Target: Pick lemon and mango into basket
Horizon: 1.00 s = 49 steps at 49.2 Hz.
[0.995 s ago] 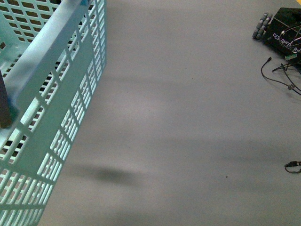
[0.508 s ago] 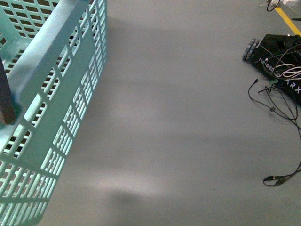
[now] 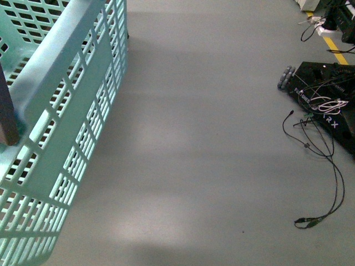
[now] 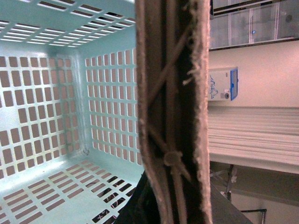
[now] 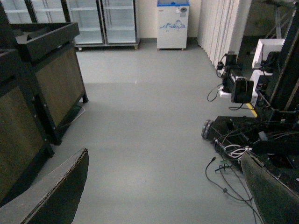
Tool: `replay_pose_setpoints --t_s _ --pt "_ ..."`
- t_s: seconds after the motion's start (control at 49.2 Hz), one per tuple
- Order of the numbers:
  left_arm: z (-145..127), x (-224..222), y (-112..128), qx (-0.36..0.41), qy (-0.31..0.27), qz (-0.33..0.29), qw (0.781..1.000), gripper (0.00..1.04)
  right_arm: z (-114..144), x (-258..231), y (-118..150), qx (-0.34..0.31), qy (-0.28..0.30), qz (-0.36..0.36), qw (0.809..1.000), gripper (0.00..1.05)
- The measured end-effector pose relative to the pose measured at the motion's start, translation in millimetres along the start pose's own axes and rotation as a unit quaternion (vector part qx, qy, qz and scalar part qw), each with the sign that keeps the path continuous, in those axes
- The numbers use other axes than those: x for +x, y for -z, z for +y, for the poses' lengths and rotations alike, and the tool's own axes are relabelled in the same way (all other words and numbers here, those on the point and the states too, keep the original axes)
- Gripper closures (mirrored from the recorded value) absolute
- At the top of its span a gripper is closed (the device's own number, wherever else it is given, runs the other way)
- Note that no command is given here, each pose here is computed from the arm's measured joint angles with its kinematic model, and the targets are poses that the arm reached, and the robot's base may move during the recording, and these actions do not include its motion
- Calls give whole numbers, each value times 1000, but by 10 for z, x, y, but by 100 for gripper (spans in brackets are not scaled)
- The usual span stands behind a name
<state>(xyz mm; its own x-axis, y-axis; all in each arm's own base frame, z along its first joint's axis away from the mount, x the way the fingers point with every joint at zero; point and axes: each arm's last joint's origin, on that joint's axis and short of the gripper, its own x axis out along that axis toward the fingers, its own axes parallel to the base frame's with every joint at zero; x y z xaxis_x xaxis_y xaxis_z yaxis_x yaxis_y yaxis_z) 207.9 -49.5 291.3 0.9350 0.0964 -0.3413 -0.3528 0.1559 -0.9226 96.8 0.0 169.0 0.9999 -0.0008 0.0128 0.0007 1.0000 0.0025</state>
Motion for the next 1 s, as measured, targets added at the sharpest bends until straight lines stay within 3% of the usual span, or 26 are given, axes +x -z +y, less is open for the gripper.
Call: replay_pose_setpoints --t_s 0.995 --pt "-13 -7 11 0 2 7 1000 99 -1 0 0 0 2 0 1000 9"
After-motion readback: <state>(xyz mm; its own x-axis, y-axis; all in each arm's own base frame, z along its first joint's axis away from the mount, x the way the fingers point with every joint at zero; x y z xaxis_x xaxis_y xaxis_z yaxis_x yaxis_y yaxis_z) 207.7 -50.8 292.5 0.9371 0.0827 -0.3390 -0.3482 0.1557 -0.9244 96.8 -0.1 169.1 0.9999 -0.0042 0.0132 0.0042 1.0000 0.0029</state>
